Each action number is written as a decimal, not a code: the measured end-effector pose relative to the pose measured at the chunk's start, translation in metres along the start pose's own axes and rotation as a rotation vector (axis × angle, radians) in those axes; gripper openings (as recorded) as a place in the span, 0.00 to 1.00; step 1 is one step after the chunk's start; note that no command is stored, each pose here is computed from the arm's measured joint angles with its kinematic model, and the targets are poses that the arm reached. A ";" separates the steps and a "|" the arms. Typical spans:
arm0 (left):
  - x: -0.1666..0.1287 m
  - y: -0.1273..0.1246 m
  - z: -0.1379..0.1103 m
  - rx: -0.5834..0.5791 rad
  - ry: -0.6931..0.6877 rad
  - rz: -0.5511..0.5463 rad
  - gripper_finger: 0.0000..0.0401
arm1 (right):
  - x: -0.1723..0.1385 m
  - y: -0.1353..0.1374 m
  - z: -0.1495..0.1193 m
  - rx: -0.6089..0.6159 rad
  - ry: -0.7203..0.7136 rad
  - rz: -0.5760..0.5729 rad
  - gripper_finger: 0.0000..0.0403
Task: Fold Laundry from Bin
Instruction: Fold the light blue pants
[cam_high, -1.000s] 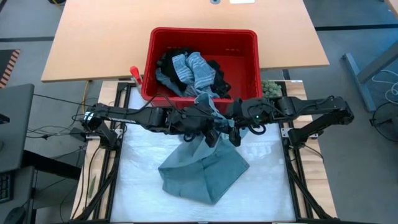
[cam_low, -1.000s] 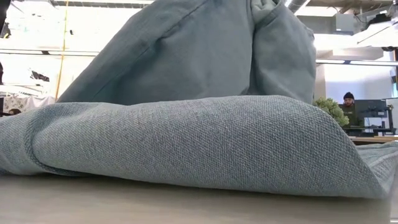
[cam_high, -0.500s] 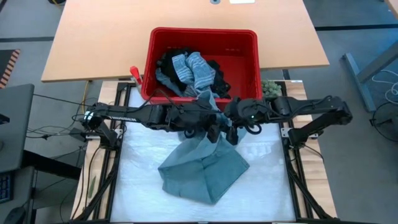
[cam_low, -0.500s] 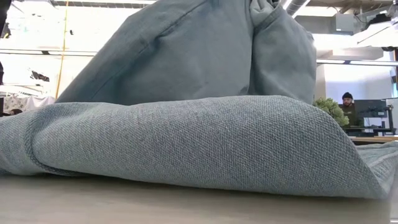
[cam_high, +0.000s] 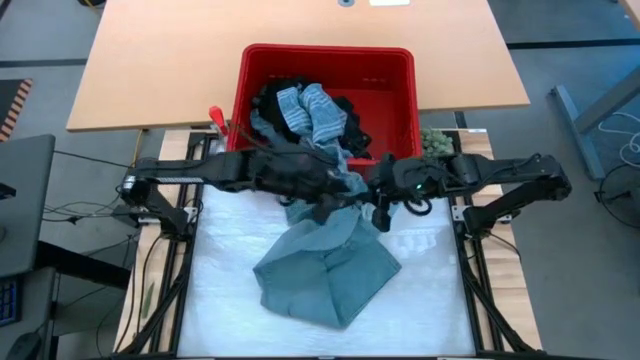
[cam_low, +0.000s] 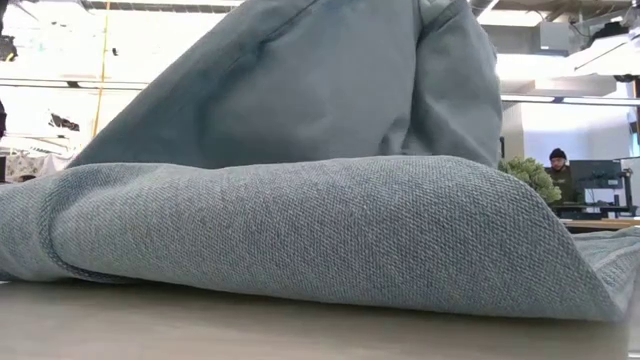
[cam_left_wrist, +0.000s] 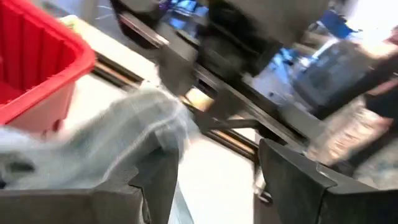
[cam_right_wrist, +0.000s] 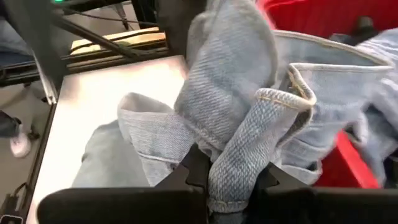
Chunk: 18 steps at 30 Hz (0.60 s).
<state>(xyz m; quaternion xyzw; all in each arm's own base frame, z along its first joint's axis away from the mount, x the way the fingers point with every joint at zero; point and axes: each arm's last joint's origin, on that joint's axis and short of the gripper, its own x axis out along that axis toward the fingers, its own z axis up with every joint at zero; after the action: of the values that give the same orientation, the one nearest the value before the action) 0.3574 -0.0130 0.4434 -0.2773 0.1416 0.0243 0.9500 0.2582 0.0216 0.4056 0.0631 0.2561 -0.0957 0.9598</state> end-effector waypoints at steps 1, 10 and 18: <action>-0.011 -0.002 0.003 0.007 -0.005 -0.003 0.52 | -0.006 -0.002 0.001 -0.001 -0.015 0.001 0.16; -0.104 -0.027 0.019 0.106 -0.239 0.156 0.52 | -0.081 -0.004 0.022 -0.270 -0.373 0.373 0.16; -0.072 -0.028 -0.022 0.228 -0.275 0.102 0.52 | -0.125 -0.001 0.044 -0.406 -0.783 0.613 0.16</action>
<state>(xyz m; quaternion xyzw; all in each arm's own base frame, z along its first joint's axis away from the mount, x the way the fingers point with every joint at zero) 0.2860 -0.0462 0.4609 -0.1542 0.0263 0.0939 0.9832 0.1726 0.0319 0.5064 -0.0922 -0.1380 0.2241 0.9603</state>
